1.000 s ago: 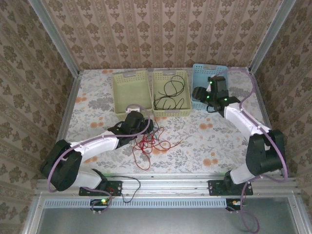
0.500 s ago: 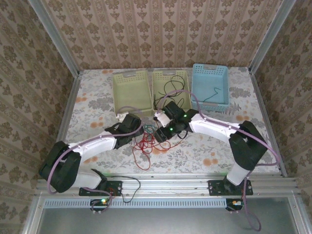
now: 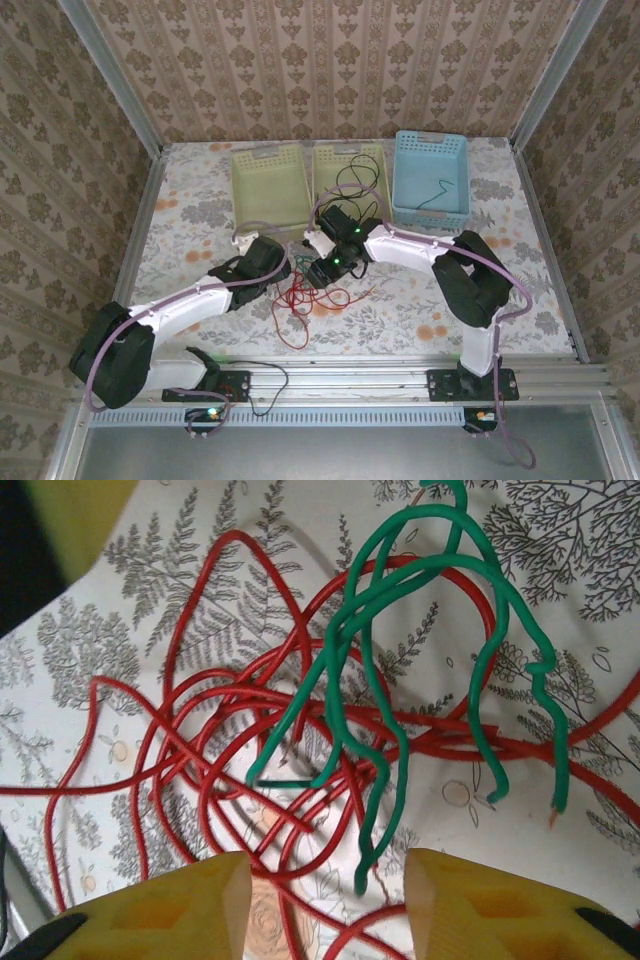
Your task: Untangle the cables
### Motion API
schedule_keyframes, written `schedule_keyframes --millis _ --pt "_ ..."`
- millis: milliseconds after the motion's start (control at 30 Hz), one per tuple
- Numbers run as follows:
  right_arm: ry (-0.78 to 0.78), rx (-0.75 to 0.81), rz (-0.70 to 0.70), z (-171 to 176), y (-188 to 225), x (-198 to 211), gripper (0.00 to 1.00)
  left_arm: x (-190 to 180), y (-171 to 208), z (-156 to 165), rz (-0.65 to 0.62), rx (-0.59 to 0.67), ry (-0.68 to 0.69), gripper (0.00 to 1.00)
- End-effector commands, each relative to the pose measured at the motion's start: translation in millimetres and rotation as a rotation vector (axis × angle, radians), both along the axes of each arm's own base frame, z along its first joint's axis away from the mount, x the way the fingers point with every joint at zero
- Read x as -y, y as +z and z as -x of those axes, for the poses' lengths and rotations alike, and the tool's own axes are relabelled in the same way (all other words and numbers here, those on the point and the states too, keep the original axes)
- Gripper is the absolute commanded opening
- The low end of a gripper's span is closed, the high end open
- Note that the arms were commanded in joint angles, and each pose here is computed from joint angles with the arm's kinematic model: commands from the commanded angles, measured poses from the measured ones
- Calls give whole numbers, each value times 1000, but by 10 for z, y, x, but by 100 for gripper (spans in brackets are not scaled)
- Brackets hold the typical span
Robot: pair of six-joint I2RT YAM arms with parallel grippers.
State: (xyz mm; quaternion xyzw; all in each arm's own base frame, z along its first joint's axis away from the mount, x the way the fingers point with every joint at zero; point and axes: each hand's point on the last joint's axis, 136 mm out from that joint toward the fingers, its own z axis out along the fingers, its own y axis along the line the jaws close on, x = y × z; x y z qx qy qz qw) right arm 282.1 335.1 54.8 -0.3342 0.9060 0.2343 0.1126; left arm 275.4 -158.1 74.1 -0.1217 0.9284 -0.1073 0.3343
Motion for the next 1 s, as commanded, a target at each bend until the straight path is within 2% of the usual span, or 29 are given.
schedule_keyframes --millis 0,100,200,467,733,967 --pt "7 -1 10 -29 -61 -41 34 127 37 2 17 24 -72 77" --pt "-5 26 -2 -55 7 -18 12 241 64 -5 40 38 -122 77" --pt "-27 57 -69 -90 204 35 3 324 80 -22 61 45 -151 77" --pt "-126 25 -304 -101 788 280 2 723 283 -130 183 141 -289 76" --pt "-140 -8 -382 -17 970 347 2 1085 497 -168 291 230 -433 74" --pt "-140 -49 -475 8 1121 354 2 1157 501 -182 319 235 -447 64"
